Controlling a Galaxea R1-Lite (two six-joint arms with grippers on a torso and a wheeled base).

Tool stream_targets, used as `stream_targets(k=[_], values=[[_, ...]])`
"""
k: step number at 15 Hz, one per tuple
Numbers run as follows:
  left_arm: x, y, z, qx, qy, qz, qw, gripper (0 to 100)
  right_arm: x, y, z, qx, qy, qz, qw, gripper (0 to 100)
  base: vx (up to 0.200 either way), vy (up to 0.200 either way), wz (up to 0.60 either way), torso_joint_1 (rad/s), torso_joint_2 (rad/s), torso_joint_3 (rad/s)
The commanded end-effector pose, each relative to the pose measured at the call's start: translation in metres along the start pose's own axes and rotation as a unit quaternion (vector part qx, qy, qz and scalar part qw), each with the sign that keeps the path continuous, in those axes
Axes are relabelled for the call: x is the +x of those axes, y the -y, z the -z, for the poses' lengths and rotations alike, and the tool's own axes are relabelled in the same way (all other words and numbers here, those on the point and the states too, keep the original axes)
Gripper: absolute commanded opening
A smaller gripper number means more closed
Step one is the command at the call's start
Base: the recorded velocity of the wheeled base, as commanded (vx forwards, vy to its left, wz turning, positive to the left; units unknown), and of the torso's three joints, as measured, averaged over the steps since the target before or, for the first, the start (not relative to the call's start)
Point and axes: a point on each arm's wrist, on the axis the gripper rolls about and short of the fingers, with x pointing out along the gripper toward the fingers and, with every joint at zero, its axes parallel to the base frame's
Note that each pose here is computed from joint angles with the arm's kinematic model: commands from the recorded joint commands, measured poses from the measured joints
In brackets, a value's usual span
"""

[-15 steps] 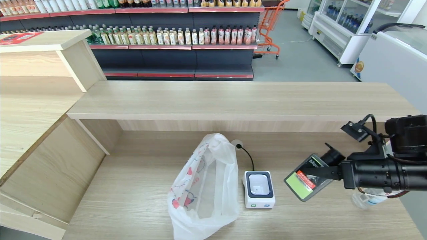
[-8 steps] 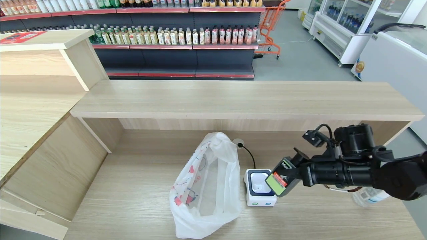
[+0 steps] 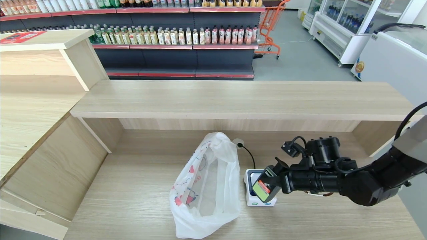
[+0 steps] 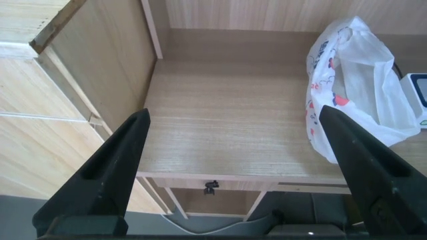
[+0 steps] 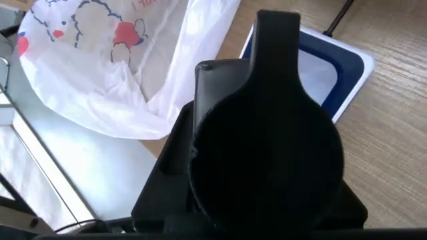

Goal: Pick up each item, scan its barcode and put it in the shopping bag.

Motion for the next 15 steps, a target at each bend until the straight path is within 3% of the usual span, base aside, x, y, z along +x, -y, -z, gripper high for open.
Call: stream_targets(k=[1,11,14,15], values=[[0.0,0.0,0.0,0.0,0.0,0.0,1.0,100,0.018,0.006,0.005,0.003,-0.012,0.003,1.0,0,0.0,0.0,0.0,0.0,0.0,0.0],[0.0,0.0,0.0,0.0,0.0,0.0,1.0,100,0.032,0.004,-0.006,-0.007,0.0,-0.002,1.0,0,0.0,0.0,0.0,0.0,0.0,0.0],[0.0,0.0,0.0,0.0,0.0,0.0,1.0,100,0.012,-0.012,-0.039,0.014,0.052,-0.011,0.998,0,0.0,0.0,0.0,0.0,0.0,0.0],[0.0,0.0,0.0,0.0,0.0,0.0,1.0,100,-0.014,-0.027,-0.059,0.012,0.08,-0.015,0.997,0,0.0,0.0,0.0,0.0,0.0,0.0]])
